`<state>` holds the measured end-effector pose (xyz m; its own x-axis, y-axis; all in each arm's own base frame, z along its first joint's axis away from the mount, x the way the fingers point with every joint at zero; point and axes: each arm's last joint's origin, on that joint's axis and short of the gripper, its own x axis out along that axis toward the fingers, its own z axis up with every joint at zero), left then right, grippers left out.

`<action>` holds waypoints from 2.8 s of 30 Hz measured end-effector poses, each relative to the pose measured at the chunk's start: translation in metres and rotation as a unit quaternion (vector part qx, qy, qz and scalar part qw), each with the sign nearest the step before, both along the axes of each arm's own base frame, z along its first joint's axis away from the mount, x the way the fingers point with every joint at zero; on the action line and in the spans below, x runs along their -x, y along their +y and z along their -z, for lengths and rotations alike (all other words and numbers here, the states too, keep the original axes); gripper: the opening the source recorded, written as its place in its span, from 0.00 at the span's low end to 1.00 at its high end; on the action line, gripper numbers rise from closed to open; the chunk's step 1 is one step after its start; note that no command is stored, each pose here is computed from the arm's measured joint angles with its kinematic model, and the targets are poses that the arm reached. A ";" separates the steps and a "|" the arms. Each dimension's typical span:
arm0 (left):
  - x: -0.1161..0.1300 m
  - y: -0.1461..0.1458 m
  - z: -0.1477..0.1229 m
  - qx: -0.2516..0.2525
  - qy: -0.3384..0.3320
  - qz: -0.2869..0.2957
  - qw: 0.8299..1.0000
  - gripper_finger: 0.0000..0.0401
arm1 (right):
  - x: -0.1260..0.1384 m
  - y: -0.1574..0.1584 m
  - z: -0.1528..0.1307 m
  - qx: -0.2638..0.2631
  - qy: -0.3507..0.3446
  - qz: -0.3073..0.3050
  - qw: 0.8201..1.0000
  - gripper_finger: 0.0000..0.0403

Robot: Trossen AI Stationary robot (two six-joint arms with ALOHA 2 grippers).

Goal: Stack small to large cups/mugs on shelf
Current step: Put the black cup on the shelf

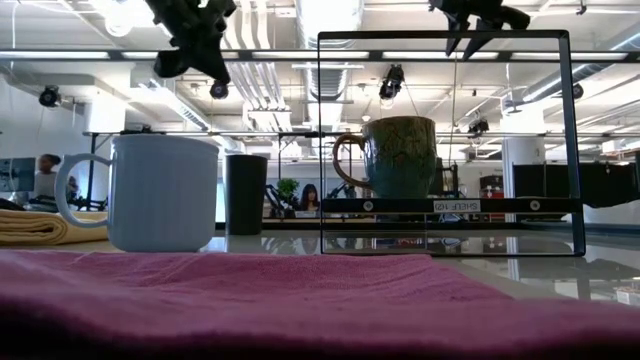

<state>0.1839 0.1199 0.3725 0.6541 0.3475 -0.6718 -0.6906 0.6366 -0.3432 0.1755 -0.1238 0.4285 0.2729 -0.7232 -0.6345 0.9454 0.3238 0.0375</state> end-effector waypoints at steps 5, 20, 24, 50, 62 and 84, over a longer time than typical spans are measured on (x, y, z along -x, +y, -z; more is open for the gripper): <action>-0.003 0.000 -0.002 0.018 -0.032 0.002 0.999 0.00 | 0.002 0.001 -0.001 0.008 0.011 -0.013 1.000 0.44; -0.027 0.014 0.021 0.043 0.037 0.074 0.996 0.00 | 0.002 0.001 -0.001 0.017 0.038 -0.036 0.998 0.44; -0.027 0.020 0.022 0.054 0.147 0.059 0.986 0.00 | 0.004 0.002 0.000 0.011 0.042 -0.034 0.998 0.44; -0.076 0.074 0.059 0.038 0.261 0.043 0.964 0.35 | 0.011 0.007 0.008 -0.037 0.059 0.006 0.998 0.49; -0.088 0.081 0.090 0.060 0.273 0.071 0.958 0.35 | 0.011 0.007 0.008 -0.037 0.059 0.006 0.998 0.49; -0.102 0.085 0.096 0.033 0.288 0.104 0.951 0.00 | 0.010 0.006 0.012 -0.041 0.065 0.005 0.997 0.49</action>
